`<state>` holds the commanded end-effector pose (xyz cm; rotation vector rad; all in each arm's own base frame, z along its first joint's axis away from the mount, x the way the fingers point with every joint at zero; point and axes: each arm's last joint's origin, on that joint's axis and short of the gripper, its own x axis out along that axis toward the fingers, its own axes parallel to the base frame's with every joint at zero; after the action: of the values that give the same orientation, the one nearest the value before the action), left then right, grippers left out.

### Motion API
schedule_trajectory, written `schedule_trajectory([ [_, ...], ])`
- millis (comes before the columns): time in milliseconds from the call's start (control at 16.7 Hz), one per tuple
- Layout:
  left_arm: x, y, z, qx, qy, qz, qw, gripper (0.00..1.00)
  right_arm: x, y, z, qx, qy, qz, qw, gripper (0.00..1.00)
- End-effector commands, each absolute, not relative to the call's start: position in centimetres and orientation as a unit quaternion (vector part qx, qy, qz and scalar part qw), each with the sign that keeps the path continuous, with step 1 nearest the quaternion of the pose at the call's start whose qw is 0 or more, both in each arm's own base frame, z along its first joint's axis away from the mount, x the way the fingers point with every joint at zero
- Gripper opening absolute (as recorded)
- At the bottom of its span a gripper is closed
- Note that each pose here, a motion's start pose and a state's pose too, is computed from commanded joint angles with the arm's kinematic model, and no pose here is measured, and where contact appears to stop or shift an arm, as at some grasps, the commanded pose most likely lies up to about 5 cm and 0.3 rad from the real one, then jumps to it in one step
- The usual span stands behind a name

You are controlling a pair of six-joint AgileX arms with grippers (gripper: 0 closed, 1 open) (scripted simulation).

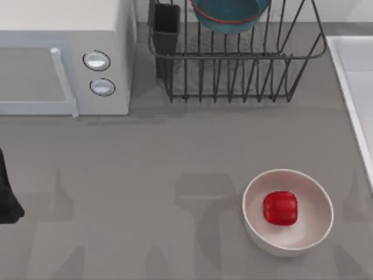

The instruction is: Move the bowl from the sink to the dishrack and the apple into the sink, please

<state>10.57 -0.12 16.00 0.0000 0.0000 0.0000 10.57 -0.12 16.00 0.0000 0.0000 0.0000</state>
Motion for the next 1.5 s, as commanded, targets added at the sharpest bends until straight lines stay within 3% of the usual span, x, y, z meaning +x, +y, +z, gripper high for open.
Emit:
schedule_trajectory([
  [600,10.6,-0.1,16.0,0.0,0.0,0.0,1.0,1.0,10.6,-0.1,16.0,0.0,0.0,0.0,1.0,1.0],
  [840,10.6,-0.1,16.0,0.0,0.0,0.0,1.0,1.0,10.7,0.4,17.9,0.022,0.042,0.02,0.999,1.0],
  [1020,10.6,-0.1,16.0,0.0,0.0,0.0,1.0,1.0,11.5,1.3,20.7,0.051,0.122,0.051,0.99,1.0],
  [1200,10.6,-0.1,16.0,0.0,0.0,0.0,1.0,1.0,13.9,3.0,22.9,0.077,0.253,0.077,0.961,1.0],
  [1500,10.6,-0.1,16.0,0.0,0.0,0.0,1.0,1.0,20.0,8.2,23.4,0.079,0.5,0.074,0.859,1.0],
])
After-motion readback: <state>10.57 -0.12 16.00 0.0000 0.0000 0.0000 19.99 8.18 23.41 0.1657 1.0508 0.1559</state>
